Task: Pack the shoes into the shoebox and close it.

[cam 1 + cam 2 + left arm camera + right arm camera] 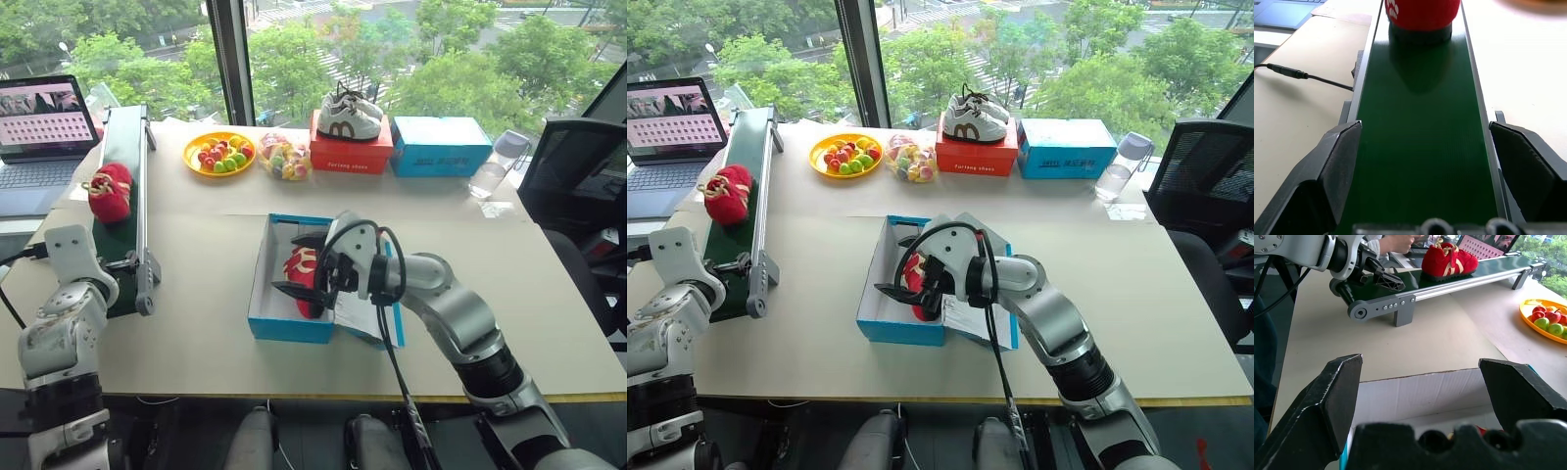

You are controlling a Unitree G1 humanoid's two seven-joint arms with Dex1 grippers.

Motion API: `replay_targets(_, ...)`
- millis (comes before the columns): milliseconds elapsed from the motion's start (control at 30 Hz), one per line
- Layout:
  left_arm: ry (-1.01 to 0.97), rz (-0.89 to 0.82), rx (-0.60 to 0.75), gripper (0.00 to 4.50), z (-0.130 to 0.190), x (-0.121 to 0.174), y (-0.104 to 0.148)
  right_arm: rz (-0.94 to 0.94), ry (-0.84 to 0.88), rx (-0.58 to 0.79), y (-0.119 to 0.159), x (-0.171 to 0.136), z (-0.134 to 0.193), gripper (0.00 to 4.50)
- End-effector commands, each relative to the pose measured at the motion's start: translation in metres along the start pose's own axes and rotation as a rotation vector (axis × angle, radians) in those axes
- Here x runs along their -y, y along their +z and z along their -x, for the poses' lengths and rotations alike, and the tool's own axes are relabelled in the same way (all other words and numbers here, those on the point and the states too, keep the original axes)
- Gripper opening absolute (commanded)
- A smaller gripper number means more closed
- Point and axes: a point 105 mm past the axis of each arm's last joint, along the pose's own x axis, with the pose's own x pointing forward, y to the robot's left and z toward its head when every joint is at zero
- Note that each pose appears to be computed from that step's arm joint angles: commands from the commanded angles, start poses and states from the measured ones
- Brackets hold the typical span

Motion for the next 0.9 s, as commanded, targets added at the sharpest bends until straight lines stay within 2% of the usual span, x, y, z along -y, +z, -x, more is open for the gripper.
replay_targets(33,0.016,-0.017,0.056,4.47,0.0,-0.003,0.016,0.025,-0.02,0.047,0.014,0.003,0.004,4.5)
replay_targets(533,0.023,0.014,0.016,4.47,0.0,-0.002,0.007,0.035,-0.031,0.048,0.016,0.005,0.005,4.5)
replay_targets(633,-0.006,0.059,0.039,3.76,0.0,0.004,0.013,0.038,-0.038,0.051,0.018,0.006,0.006,4.5)
replay_targets(667,-0.011,0.067,0.041,3.37,0.0,0.005,0.013,0.038,-0.04,0.052,0.018,0.007,0.006,4.5)
replay_targets(700,-0.042,0.132,0.109,3.15,0.0,0.012,0.028,0.04,-0.044,0.05,0.018,0.008,0.006,4.5)
replay_targets(800,-0.171,0.217,0.358,3.15,0.014,0.037,0.081,0.043,-0.057,0.049,0.018,0.011,0.006,4.5)
replay_targets(833,-0.21,0.221,0.418,3.15,0.02,0.044,0.093,0.042,-0.062,0.05,0.018,0.012,0.007,4.5)
replay_targets(900,-0.393,0.247,0.529,3.15,0.042,0.076,0.113,-0.044,-0.139,0.058,0.018,0.026,0.006,4.5)
